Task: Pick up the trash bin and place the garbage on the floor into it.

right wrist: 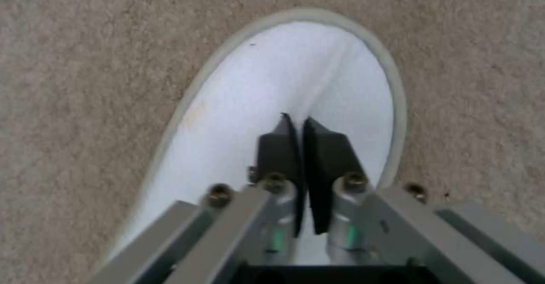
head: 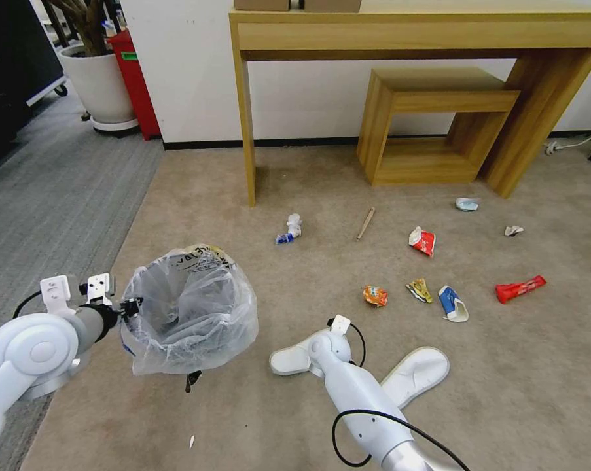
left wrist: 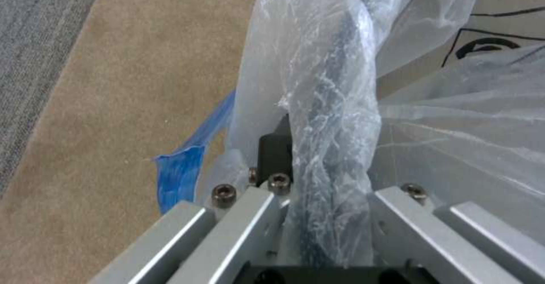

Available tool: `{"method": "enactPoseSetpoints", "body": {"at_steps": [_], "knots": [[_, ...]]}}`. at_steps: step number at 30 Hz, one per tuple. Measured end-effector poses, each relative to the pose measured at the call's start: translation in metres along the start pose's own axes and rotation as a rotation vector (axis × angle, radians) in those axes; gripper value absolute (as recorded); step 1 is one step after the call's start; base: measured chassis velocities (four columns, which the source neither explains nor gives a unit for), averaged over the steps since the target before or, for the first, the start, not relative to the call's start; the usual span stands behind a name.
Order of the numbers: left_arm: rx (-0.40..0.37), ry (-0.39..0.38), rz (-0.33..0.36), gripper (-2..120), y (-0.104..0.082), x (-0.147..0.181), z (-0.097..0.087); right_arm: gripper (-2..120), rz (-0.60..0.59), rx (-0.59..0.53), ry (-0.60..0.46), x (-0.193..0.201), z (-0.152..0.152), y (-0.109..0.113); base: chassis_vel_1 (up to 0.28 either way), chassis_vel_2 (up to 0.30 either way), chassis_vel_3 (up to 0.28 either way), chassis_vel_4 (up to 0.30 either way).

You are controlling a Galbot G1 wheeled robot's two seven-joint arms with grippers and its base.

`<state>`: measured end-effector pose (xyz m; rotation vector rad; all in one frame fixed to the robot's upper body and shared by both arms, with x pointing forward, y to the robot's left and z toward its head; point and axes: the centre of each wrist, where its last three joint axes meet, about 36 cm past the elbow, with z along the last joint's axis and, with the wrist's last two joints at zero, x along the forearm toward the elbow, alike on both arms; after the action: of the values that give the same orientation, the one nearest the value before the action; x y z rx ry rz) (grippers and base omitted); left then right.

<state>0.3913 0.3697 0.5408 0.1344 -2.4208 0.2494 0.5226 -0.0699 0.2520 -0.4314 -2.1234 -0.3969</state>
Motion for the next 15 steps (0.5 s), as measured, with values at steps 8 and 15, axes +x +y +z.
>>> {"method": "enactPoseSetpoints", "body": {"at_steps": [8, 15], "knots": [[0.012, 0.013, 0.001, 0, 0.003, 0.0, -0.003, 0, -0.106, -0.024, -0.132, 0.02, 0.003, 0.001, 0.0, 0.0, 0.0, 0.0], [0.015, 0.044, 0.006, 0, 0.002, -0.004, -0.001, 0, -0.517, -0.116, -0.622, 0.07, -0.057, -0.038, 0.0, 0.0, 0.0, 0.0]]}}
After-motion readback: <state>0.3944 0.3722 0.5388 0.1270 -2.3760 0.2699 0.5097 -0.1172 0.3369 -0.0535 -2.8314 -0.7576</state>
